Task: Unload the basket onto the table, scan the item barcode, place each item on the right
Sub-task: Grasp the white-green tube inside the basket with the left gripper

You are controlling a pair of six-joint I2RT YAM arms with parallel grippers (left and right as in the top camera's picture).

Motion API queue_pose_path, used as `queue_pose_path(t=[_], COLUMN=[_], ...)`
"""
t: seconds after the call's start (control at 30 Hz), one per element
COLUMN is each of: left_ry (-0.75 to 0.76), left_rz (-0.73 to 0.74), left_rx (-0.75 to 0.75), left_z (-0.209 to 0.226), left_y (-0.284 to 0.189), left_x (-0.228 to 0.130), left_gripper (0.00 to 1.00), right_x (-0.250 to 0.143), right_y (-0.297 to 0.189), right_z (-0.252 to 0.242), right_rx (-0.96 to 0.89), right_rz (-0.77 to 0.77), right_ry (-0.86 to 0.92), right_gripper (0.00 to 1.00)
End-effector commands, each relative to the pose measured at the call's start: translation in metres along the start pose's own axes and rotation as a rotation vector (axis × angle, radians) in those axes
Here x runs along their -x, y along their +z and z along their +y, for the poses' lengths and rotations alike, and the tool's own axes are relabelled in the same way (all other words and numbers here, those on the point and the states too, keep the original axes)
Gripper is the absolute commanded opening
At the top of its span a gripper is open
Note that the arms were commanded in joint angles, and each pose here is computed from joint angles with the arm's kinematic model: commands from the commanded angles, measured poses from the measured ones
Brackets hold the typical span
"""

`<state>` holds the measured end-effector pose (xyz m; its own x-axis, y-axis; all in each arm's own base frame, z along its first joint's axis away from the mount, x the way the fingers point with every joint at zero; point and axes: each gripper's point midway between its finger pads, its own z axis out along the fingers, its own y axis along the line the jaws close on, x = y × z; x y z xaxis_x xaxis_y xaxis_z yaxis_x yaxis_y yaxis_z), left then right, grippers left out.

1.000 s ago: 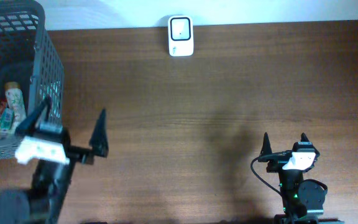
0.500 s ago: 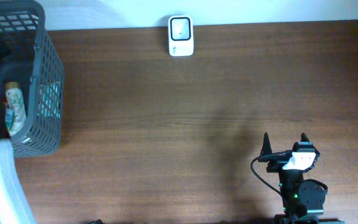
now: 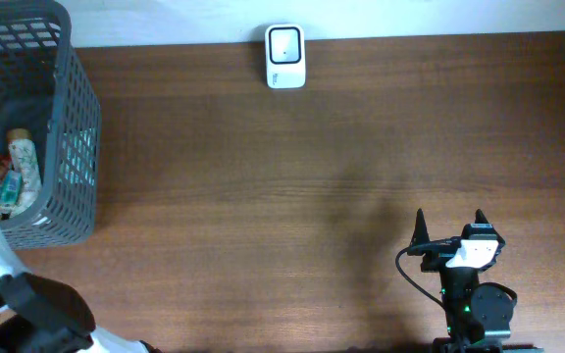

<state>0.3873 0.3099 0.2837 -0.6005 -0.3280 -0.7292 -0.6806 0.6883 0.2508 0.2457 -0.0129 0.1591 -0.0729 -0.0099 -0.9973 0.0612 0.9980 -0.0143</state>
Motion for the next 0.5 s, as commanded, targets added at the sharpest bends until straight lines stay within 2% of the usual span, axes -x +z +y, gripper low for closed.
queue_pose_path(t=[0.0,0.1,0.2,0.27,0.47], left_ry=[0.073,0.089,0.114,0.189,0.214], left_rz=[0.039,0.093,0.145,0.191,0.277], left_rx=[-0.092,-0.132,-0.148,-0.246,-0.248], left_z=[-0.023,-0.036,-0.046,-0.071,-0.092], left_y=[0.021,0.039,0.062,0.081,0.132], left_x=[-0.01,-0.025,-0.041,-0.06,-0.098], left_gripper=[0.64,0.67,0.63,0.67,0.7], right_x=[-0.003,-0.003,-0.003,-0.003,-0.003], right_y=[0.0,0.0,0.0,0.0,0.0], right_z=[-0.001,-0.001,-0.001,-0.001,-0.001], right_rx=[-0.002,-0.002,-0.002,-0.002,-0.002], right_rz=[0.006,0.006,0.006,0.006,0.005], right_ry=[-0.006,-0.006,-0.006,-0.006,-0.006], right_gripper=[0.99,0.99,0.99,0.99,0.99])
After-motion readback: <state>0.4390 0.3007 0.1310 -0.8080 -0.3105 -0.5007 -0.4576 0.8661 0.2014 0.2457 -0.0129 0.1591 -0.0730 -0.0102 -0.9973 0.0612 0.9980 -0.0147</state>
